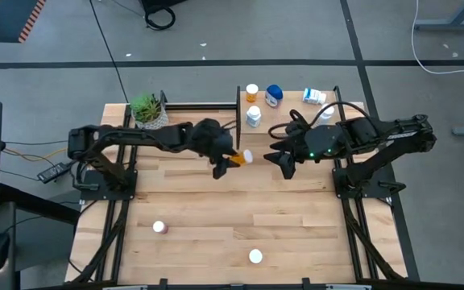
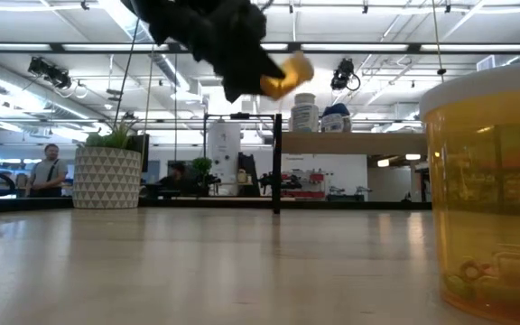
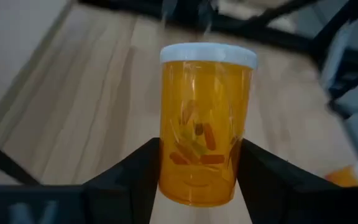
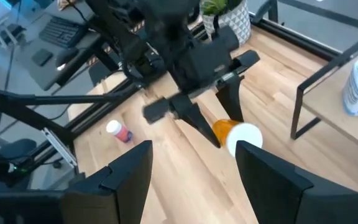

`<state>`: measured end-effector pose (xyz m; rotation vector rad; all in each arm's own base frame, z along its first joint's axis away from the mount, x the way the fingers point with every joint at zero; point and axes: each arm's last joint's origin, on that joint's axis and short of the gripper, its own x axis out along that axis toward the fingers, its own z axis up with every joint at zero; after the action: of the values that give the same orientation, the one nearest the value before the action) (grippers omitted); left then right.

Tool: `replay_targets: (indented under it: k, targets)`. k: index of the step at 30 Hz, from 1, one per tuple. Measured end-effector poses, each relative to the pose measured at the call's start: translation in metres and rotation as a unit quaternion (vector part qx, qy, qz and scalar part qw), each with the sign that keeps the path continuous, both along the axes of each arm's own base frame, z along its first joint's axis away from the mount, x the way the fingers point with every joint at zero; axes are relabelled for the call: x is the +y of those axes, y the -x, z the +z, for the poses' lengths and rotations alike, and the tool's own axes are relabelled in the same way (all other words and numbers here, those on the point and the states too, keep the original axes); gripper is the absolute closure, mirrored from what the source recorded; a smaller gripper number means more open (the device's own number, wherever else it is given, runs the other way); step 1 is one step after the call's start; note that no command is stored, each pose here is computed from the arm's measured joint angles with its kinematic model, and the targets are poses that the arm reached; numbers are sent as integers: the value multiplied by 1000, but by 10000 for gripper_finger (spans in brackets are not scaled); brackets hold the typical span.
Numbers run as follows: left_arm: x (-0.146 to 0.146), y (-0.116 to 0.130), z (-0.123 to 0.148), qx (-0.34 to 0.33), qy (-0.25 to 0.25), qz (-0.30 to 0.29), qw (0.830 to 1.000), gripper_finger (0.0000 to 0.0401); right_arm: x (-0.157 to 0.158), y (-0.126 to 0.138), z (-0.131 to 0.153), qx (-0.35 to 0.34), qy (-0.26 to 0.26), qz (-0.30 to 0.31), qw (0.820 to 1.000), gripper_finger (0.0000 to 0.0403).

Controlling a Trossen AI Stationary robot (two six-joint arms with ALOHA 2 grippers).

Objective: Pick and place medicine bottles onto shelf by color
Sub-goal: Put the top orange pill bottle on the shelf aligned with the blue pill bottle

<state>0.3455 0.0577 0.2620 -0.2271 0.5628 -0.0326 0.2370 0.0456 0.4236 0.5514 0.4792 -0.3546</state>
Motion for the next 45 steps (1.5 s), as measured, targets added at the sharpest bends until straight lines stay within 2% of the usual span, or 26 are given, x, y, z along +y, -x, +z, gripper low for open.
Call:
replay_targets:
  k: [6,11,14,21,27,32,45]
  targets:
    - [-7,4,27,-78,6,-3,997,200,-18,-14,-7,15,-21,-8,1000,164]
    - [-11,7,38,-102,5,-8,995,208,-42,-34,-20,47,-79,27,995,164]
    - [-11,8,39,-106,3,-9,994,208,-51,-36,-23,56,-95,37,993,161]
    - [-11,8,40,-110,1,-10,994,201,-64,-36,-23,53,-117,30,991,100]
    - [-11,7,42,-123,-2,-10,992,206,-65,-52,-33,57,-122,35,990,56]
    - [-11,7,42,-122,-6,-11,992,200,-64,-65,-42,64,-138,44,987,53]
    - [-11,7,42,-125,-12,-14,992,200,-65,-67,-41,53,-148,39,987,81]
